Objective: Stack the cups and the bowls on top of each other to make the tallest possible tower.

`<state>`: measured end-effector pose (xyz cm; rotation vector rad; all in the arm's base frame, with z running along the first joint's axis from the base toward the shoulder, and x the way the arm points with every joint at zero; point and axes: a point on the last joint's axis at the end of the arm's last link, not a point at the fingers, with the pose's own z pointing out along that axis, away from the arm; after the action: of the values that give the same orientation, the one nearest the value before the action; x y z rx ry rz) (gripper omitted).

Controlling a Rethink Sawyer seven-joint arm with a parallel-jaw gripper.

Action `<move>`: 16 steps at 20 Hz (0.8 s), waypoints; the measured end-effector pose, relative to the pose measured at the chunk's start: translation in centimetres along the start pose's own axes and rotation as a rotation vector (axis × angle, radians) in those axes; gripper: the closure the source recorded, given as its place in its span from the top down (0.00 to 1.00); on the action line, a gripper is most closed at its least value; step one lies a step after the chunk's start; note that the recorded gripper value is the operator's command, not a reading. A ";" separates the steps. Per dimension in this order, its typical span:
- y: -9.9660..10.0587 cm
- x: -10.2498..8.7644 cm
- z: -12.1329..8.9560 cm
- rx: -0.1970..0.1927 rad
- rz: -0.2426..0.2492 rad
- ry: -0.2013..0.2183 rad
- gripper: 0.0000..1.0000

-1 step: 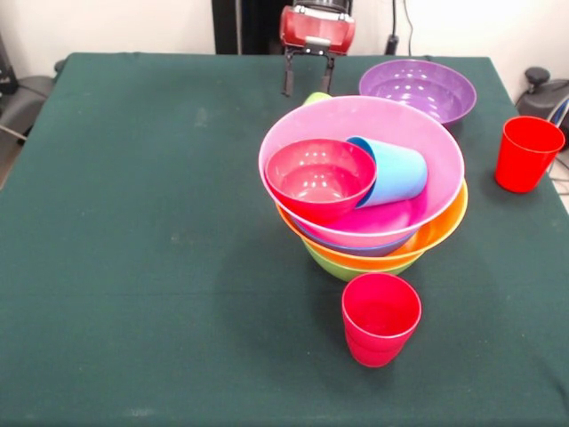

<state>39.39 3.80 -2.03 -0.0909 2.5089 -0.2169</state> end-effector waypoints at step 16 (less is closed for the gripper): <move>-1.0 -0.4 0.6 0.070 -0.014 -0.003 1.00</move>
<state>40.14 2.79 -2.11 -0.0809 2.4956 -0.3101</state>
